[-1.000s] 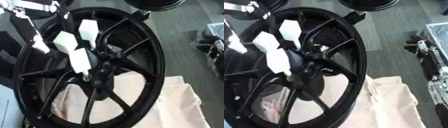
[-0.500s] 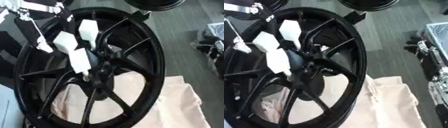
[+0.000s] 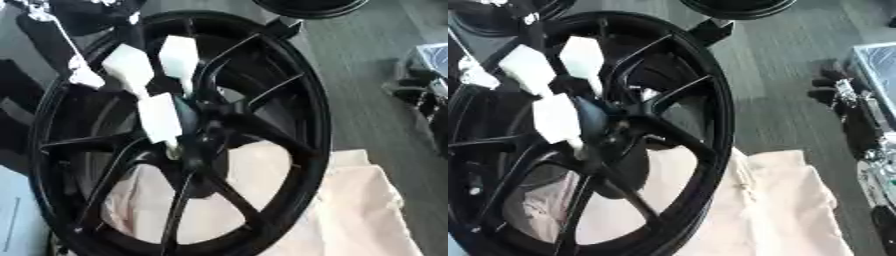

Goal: Pull the pin out of the wheel hub.

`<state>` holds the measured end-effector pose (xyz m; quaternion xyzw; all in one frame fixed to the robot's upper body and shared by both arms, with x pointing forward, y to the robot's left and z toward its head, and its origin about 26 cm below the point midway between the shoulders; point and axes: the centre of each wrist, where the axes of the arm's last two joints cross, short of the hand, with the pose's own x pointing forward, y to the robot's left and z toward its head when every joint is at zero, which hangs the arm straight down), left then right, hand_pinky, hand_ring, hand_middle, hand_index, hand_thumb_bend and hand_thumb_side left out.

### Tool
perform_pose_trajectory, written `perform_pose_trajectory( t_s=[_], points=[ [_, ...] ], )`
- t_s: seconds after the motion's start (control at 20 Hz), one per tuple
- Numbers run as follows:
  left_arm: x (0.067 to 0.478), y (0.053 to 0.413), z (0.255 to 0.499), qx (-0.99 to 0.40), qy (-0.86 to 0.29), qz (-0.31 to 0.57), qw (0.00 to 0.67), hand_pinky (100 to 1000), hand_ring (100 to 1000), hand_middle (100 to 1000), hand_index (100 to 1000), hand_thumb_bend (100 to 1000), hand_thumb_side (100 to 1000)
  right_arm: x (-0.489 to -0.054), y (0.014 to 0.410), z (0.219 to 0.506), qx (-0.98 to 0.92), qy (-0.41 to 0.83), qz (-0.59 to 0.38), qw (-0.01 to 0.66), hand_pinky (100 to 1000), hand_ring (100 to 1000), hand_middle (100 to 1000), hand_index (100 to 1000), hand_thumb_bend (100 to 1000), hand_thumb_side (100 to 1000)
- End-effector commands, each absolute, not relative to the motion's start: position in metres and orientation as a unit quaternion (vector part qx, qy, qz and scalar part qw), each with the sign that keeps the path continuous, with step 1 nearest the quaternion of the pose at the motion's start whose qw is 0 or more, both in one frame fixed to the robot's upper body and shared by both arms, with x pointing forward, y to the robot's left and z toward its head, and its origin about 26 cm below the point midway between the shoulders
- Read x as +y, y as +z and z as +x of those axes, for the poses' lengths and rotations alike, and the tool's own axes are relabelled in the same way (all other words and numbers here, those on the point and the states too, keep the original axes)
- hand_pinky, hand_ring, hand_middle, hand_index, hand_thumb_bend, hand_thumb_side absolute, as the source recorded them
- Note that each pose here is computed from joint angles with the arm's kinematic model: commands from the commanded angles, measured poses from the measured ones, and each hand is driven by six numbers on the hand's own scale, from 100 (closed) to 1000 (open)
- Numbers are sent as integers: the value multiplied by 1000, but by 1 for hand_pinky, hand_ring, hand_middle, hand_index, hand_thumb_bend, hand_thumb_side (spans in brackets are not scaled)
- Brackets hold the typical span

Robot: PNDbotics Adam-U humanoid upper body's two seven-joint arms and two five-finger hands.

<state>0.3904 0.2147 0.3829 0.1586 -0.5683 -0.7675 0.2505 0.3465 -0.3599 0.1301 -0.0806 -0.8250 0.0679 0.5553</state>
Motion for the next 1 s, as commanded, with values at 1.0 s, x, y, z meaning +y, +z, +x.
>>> perform_pose_trajectory(
  t_s=[1.0],
  points=[
    [466,403,317,-664,-410,417,465,673,616,498,401,341,100,-377,142,341,-831,66,-114,540,877,724,709,826,100,772]
  ],
)
